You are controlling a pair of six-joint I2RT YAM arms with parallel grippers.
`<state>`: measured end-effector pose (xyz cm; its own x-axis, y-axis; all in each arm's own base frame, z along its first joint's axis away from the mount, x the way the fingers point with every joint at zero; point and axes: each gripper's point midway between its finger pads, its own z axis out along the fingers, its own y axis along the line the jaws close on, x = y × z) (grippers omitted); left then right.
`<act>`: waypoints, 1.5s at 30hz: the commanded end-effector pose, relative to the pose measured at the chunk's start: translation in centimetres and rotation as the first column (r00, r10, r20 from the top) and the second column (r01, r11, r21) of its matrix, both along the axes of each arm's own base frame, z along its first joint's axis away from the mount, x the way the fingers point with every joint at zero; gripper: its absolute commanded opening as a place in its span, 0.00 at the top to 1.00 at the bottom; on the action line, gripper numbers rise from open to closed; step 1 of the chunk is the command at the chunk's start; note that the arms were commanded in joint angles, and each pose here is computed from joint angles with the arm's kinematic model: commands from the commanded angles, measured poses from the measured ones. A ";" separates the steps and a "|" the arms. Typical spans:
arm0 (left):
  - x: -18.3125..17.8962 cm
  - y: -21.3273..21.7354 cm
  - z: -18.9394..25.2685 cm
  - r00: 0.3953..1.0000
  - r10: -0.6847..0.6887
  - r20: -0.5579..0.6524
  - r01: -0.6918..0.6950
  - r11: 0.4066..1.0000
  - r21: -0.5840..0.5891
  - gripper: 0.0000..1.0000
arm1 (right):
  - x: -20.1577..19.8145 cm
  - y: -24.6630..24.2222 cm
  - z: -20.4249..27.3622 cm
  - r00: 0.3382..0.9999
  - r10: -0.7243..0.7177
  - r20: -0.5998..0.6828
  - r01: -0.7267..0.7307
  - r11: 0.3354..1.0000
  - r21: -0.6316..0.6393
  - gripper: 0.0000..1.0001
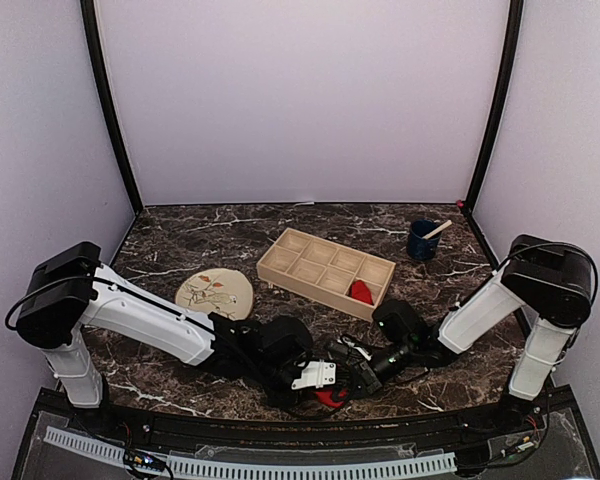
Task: Roll the socks
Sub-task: Roll the sock at the center of the board.
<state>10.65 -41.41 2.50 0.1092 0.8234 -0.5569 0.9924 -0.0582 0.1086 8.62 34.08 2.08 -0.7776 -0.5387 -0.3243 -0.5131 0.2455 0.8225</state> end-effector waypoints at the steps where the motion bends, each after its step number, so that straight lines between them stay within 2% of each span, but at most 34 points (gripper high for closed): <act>1: -0.2 -0.7 0.5 1.000 -0.019 0.003 0.019 1.000 -0.010 0.91 | -0.2 -1.0 -1.7 1.000 -0.009 -0.023 0.007 0.997 -0.078 1.00; 4: -0.3 -0.6 0.4 1.000 -0.023 -0.002 0.023 1.000 -0.006 0.97 | -0.2 -1.1 -2.0 1.000 -0.007 -0.023 0.005 0.996 -0.090 1.00; 10: -0.3 0.2 -0.1 1.000 0.001 -0.009 -0.001 1.000 0.022 1.00 | 0.1 -1.0 -1.9 1.000 -0.014 -0.011 0.013 0.995 -0.100 0.80; 16: 0.0 1.5 -0.6 0.999 0.050 -0.003 -0.050 0.998 0.046 1.00 | 0.7 -1.4 -1.8 0.999 -0.044 -0.006 0.043 0.994 -0.102 0.69; 25: 0.7 3.7 -1.0 0.990 0.141 0.006 -0.141 0.987 0.070 1.00 | 1.4 -2.5 -1.3 0.995 -0.102 -0.002 0.101 0.991 -0.092 0.69; 34: 1.4 4.6 -1.8 0.975 0.221 -0.031 -0.215 0.967 0.135 1.00 | 3.2 -3.3 -0.3 0.981 -0.181 0.073 0.187 0.978 -0.092 0.70; 38: 0.9 4.3 -1.5 0.974 0.207 -0.090 -0.194 0.971 0.138 1.00 | 4.0 -3.8 0.3 0.967 -0.213 0.137 0.227 0.969 -0.095 0.71; 45: -1.5 2.8 -0.8 0.974 0.086 -0.211 -0.058 0.989 0.134 1.00 | 5.5 -5.3 1.3 0.920 -0.290 0.264 0.325 0.941 -0.100 0.75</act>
